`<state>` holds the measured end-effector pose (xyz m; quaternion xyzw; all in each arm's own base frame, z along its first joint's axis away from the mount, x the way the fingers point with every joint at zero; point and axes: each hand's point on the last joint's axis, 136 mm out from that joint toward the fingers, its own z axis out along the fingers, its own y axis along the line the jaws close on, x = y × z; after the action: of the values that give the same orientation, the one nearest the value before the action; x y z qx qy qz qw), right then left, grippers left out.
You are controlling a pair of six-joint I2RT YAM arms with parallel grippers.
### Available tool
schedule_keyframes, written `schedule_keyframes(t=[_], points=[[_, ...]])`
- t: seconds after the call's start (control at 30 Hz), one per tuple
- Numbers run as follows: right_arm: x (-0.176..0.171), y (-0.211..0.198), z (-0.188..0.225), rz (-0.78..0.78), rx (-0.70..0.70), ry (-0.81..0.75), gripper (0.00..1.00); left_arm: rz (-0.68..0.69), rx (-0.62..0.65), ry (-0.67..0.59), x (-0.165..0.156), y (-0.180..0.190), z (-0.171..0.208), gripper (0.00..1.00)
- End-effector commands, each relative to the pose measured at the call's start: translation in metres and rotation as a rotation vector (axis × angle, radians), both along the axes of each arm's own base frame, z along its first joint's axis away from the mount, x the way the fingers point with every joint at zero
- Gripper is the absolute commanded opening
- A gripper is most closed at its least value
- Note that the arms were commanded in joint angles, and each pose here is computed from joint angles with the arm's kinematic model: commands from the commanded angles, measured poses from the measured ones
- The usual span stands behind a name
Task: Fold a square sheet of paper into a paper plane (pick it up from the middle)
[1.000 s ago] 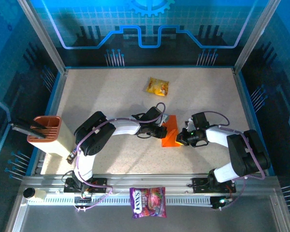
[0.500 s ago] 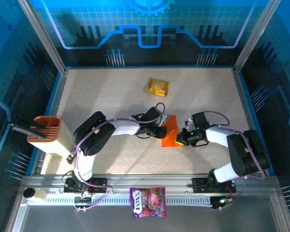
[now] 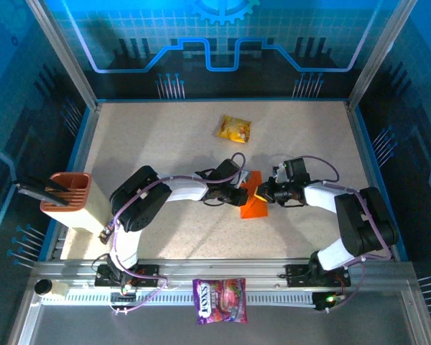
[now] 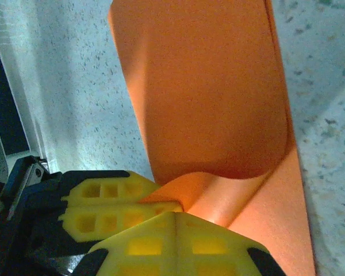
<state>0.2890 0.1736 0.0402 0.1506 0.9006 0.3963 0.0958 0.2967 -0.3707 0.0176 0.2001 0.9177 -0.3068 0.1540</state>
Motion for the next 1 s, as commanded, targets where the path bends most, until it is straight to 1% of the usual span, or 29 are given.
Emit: schedule_keyframes(t=[0.0,0.13,0.23,0.43,0.53,0.67,0.87,0.97], points=[[0.009,0.008,0.006,0.000,0.051,-0.010,0.00,0.010,0.068,0.054,-0.008,0.016,-0.018,0.02],[0.007,0.012,0.002,0.011,0.058,0.001,0.00,0.005,0.070,0.057,-0.009,0.014,-0.019,0.02],[0.004,0.011,-0.007,0.014,0.039,0.022,0.00,0.011,0.070,0.057,-0.008,0.016,-0.019,0.02],[-0.013,-0.003,-0.041,0.002,-0.046,0.112,0.00,0.008,0.079,0.060,-0.009,0.018,-0.021,0.02],[-0.019,-0.010,-0.049,-0.015,-0.063,0.135,0.00,0.008,0.086,0.060,-0.010,0.020,-0.022,0.02],[-0.013,-0.012,-0.036,-0.023,-0.048,0.108,0.00,0.006,0.096,0.069,-0.012,0.023,-0.026,0.02],[0.010,-0.012,-0.004,-0.026,-0.020,0.025,0.00,0.002,0.097,0.068,-0.011,0.022,-0.025,0.01],[0.015,-0.015,-0.008,-0.028,-0.021,0.033,0.00,0.003,0.098,0.073,-0.011,0.022,-0.026,0.01]])
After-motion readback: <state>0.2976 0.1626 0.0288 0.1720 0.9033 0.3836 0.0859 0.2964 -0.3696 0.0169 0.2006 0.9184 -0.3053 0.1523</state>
